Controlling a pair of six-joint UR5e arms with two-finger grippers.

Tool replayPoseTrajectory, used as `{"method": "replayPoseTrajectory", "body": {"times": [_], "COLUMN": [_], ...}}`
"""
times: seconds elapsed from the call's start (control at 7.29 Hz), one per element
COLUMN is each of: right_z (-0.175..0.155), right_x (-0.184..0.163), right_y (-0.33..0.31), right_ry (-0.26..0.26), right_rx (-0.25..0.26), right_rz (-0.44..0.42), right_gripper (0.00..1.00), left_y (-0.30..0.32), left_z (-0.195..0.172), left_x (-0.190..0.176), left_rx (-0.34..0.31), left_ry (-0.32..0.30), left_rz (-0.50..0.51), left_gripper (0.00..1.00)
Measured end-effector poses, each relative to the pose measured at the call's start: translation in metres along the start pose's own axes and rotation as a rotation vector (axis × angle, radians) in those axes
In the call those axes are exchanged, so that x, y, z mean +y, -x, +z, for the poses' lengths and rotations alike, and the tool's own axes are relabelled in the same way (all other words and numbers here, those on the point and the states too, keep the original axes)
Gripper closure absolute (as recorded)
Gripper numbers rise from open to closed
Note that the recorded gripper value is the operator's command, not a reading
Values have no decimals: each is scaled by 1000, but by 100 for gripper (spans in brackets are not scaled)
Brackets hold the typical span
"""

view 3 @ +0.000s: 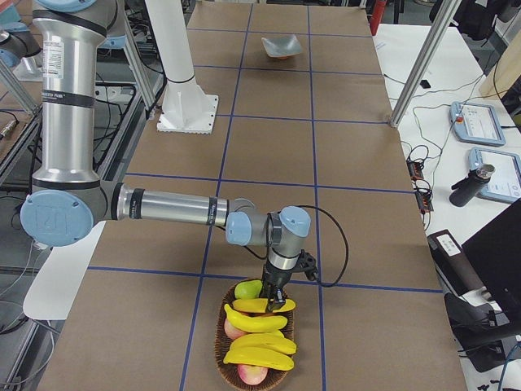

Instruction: Transfer all bananas from basket to plate

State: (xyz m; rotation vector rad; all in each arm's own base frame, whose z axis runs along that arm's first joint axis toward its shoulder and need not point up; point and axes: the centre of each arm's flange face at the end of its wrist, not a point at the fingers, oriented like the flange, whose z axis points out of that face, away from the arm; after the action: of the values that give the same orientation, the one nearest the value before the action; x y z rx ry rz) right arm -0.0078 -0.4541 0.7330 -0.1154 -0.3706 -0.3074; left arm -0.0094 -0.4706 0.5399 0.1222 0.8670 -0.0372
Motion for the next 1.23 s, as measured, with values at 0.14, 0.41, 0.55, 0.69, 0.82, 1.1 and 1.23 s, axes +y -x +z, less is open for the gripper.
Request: {"method": "replayPoseTrajectory", "body": {"times": [0.14,0.41,0.55,0.69,0.82,1.1,1.23], "right_z": [-8,-43,-71,-102,-126,-168,-190], "right_x": [-1,-1,-5,-14,-26,-58,-78], "right_y": [-5,-23,-20,-11,0,31,56], "right_ry": [-15,-34,-30,-34,-56,-132,-167], "right_rx": [-6,-15,-20,-45,-94,-205,-271], "right_rz": [3,-3,-1,14,56,174,215], "right_gripper": [100,100,100,100,100,100,100], "left_y": [0,1,1,1,0,-3,-9], "left_z": [0,0,0,0,0,-1,-3], "left_x": [0,2,2,2,2,-1,-6], "left_rx": [0,1,1,1,3,9,13], "left_ry": [0,1,1,1,-4,-17,-26], "left_rz": [0,-1,-1,0,5,21,23], "left_gripper": [0,0,0,0,0,0,0]}}
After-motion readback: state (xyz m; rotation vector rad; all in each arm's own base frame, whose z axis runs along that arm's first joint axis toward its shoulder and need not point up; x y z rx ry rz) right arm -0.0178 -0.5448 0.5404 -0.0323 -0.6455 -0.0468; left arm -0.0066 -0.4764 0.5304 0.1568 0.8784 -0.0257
